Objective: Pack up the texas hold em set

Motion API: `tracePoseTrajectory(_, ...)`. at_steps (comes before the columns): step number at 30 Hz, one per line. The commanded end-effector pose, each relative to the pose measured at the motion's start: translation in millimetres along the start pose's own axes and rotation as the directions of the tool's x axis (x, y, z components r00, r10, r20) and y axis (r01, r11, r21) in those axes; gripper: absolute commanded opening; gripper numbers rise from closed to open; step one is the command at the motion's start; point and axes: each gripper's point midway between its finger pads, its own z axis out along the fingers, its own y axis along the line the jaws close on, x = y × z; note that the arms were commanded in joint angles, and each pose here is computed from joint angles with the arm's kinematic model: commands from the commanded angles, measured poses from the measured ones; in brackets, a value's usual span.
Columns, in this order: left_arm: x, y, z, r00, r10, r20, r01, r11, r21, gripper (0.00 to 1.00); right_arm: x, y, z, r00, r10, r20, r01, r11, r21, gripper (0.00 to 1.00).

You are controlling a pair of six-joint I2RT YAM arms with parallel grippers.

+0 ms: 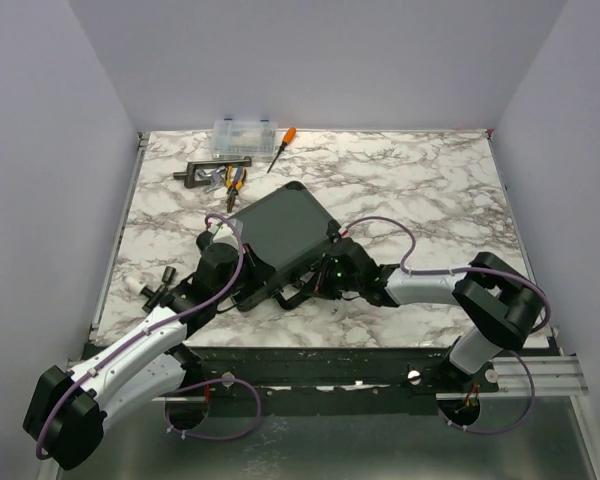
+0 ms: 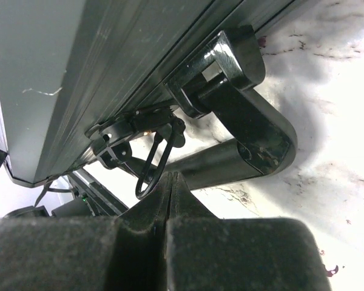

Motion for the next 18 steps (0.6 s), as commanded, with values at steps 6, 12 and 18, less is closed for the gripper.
tracePoseTrajectory(6, 66.8, 65.2, -13.6, 0.974, 0.005, -0.228, -0.055, 0.976, -0.211, 0.08, -8.9, 3.4, 11.8, 0.999, -0.025, 0.026, 0.024, 0.999, 0.037, 0.01)
tracePoseTrajectory(12, 67.2, 64.7, -13.8, 0.974, 0.007, -0.229, -0.056, 0.977, -0.206, 0.08, -28.8, 27.0, 23.1, 0.996, -0.058, 0.061, 0.055, 0.998, 0.039, 0.01)
tracePoseTrajectory(18, 67.1, 64.6, -13.9, 0.974, 0.009, -0.227, -0.057, 0.977, -0.204, 0.08, -37.7, 42.8, 26.1, 0.995, -0.067, 0.074, 0.066, 0.998, 0.021, 0.01)
